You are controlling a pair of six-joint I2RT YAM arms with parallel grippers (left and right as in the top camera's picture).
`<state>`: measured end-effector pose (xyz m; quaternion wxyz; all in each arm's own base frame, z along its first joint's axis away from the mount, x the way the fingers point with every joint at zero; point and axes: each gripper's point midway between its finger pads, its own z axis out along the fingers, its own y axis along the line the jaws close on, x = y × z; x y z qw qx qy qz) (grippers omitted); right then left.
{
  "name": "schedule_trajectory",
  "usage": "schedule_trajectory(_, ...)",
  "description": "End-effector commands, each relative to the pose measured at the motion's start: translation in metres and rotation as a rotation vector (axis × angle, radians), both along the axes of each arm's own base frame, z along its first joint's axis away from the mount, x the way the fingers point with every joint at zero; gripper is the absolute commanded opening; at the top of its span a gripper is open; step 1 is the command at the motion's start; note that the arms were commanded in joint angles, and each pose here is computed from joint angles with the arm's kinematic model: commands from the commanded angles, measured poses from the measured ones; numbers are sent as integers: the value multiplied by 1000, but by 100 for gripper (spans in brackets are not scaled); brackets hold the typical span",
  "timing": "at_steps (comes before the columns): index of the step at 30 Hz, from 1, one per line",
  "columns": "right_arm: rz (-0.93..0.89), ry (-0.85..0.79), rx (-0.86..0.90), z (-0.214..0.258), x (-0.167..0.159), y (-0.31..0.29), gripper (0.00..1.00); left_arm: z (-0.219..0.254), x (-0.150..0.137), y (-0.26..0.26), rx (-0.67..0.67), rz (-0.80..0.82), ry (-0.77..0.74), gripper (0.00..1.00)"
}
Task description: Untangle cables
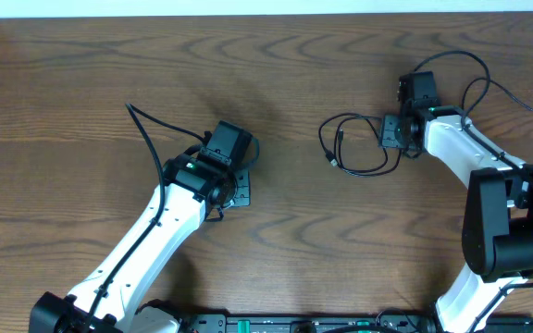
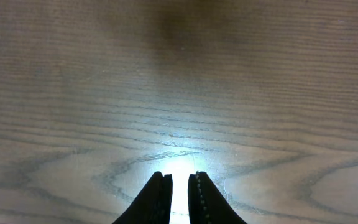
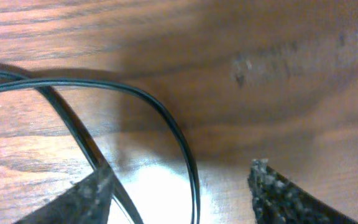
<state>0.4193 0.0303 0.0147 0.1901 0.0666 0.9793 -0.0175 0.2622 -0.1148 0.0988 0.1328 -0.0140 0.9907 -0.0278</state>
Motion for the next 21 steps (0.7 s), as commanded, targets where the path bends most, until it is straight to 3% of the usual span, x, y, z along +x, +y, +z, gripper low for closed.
schedule_trajectory(1, 177, -16, -71, 1, 7, 0, 69, 2, 1, 3, 19, -4, -11, 15)
schedule_trajectory(8, 301, -45, -135, -11, 22, -4, 75, 2, -1, 4, 22, -4, -3, 16)
schedule_trajectory(13, 326, 7, -133, -45, 19, -4, 78, 1, -3, 5, 25, -4, 3, 15)
schedule_trajectory(14, 327, 14, -129, -48, 18, -3, 76, 1, -3, 5, 25, -4, 3, 16)
schedule_trajectory(16, 364, 32, -39, -56, 12, 13, 43, 1, -3, 5, 25, -4, 3, 15)
schedule_trajectory(18, 386, 38, 22, -56, 8, 23, 38, 1, -2, 5, 25, -4, 2, 15)
schedule_trajectory(21, 378, 69, 123, -57, -2, 38, 39, 1, -3, 5, 26, -4, 3, 15)
